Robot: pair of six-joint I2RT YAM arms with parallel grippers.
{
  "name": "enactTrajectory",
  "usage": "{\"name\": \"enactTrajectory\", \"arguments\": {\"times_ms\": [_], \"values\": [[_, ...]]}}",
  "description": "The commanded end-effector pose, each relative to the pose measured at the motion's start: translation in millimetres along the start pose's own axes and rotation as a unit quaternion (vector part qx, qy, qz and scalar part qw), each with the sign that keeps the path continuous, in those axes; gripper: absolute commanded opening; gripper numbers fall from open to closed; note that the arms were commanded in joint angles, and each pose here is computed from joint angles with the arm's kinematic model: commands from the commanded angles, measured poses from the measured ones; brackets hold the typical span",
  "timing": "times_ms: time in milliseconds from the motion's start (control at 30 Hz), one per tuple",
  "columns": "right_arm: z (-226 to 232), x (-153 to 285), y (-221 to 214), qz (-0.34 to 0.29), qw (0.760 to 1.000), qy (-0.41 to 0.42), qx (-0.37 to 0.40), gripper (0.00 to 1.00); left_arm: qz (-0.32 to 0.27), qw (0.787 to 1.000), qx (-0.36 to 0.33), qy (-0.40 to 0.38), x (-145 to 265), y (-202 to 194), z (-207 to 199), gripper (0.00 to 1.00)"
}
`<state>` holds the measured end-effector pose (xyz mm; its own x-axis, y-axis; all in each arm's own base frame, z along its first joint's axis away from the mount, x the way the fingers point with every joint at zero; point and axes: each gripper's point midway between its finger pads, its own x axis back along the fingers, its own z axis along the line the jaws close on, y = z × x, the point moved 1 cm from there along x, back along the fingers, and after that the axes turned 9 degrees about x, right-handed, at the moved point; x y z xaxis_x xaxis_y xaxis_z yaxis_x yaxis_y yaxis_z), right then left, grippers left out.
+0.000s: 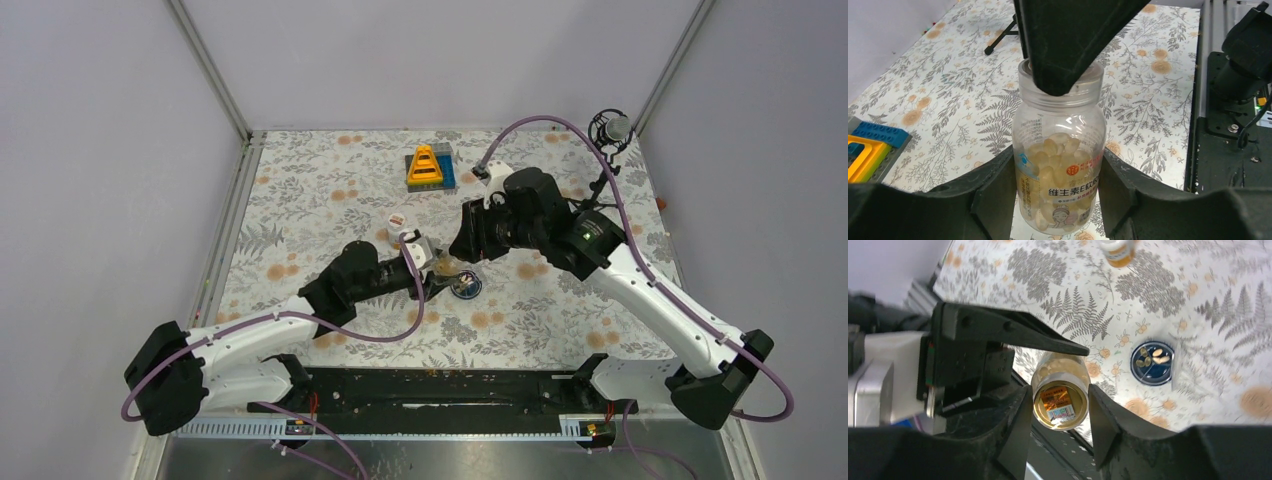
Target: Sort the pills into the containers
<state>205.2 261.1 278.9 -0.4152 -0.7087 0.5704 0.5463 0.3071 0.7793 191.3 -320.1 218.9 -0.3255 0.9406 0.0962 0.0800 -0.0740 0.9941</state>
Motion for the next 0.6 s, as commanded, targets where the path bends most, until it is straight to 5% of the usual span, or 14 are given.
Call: {"name": "enactTrajectory", "arguments": {"times_ms": [0, 133, 267, 567], "values": [[-38.7, -4.0, 23.2, -0.064, 0.975, -0.151, -0.151, 0.50, -0.100, 0.994, -0.036, -0.015, -0.8, 58.4, -8.5, 0.00], [-21.3, 11.5, 38.1, -0.110, 0.980, -0.098, -0.136, 0.86, -0.097, 0.995, -0.031, -0.010, 0.8, 53.5, -7.5, 0.00], [6.9, 32.2, 50.9, -0.130, 0.990, -0.001, -0.056, 0.90, -0.096, 0.995, -0.031, -0.014, 1.2, 52.1, -8.9, 0.00], [20.9, 42.4, 5.9, -0.054, 0.986, 0.077, 0.141, 0.93, -0.099, 0.994, -0.040, -0.036, 2.8, 57.1, -16.6, 0.00]]}}
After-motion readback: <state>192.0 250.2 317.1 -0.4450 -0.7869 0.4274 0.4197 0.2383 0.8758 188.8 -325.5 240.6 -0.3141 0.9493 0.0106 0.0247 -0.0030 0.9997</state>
